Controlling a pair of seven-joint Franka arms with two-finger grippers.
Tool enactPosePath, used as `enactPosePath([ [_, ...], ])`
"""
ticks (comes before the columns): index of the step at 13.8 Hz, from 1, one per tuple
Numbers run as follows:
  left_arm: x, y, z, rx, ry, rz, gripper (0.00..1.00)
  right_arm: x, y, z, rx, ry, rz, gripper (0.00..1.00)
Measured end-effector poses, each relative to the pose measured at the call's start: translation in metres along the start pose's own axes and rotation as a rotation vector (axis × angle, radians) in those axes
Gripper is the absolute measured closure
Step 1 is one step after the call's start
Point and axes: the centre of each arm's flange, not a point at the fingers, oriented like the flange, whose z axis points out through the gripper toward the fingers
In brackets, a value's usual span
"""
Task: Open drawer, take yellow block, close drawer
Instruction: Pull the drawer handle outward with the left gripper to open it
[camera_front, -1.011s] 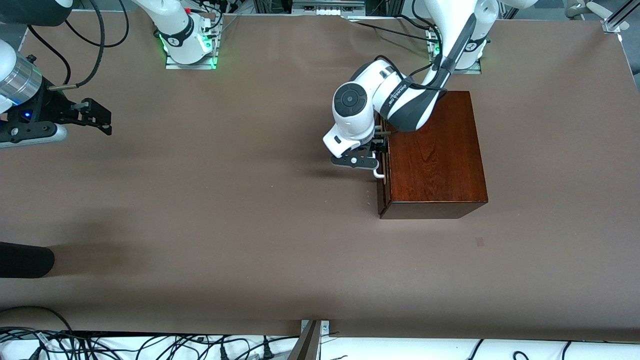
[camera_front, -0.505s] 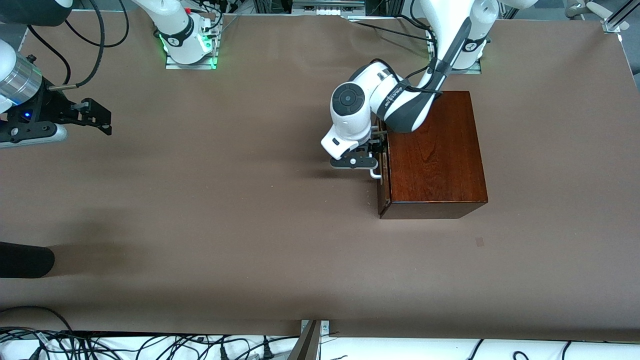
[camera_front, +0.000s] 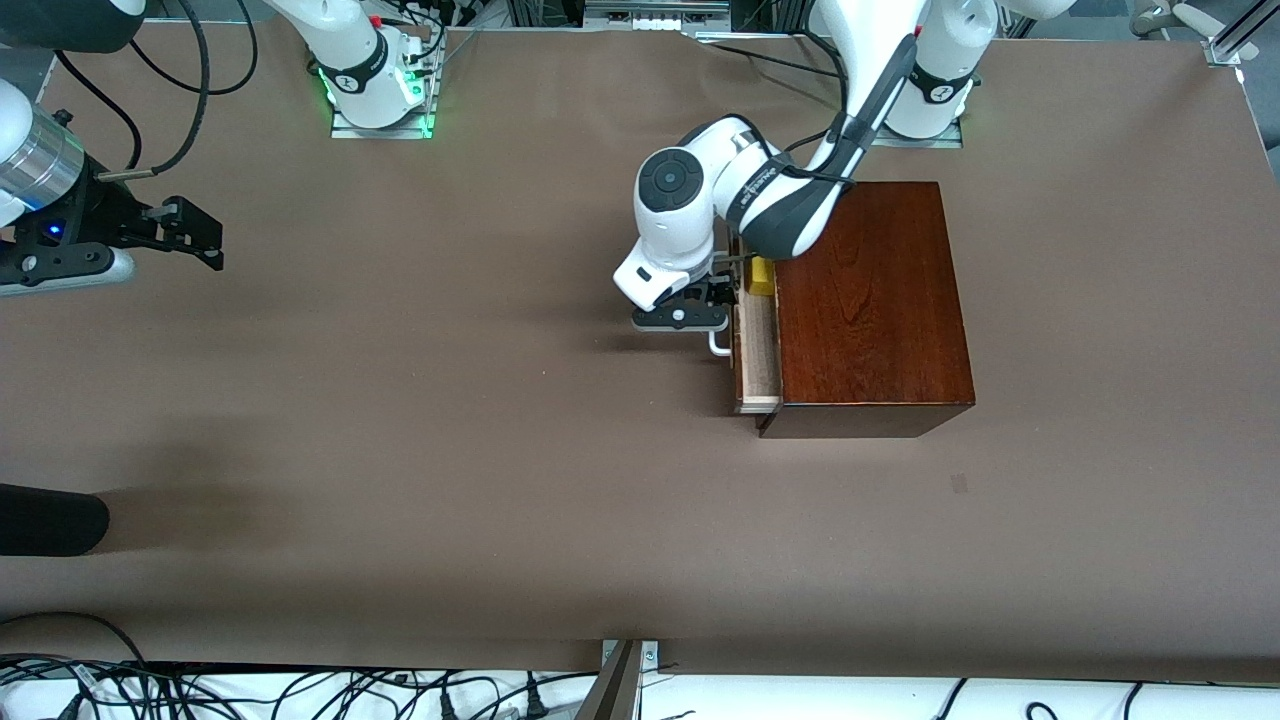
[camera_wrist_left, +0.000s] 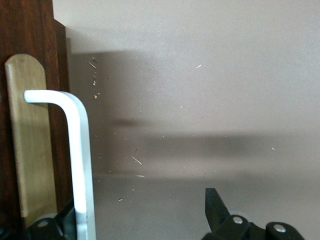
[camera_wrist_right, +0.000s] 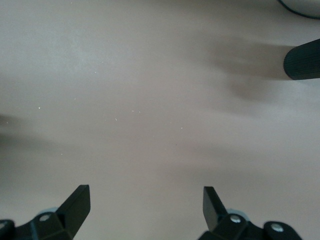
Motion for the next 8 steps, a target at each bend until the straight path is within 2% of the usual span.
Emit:
enactPosePath([
  [8, -0.001, 0.026, -0.003, -0.017, 0.017, -0.036, 0.00, 0.000, 0.000, 0.000, 0.000, 0.000, 0.000, 0.00],
])
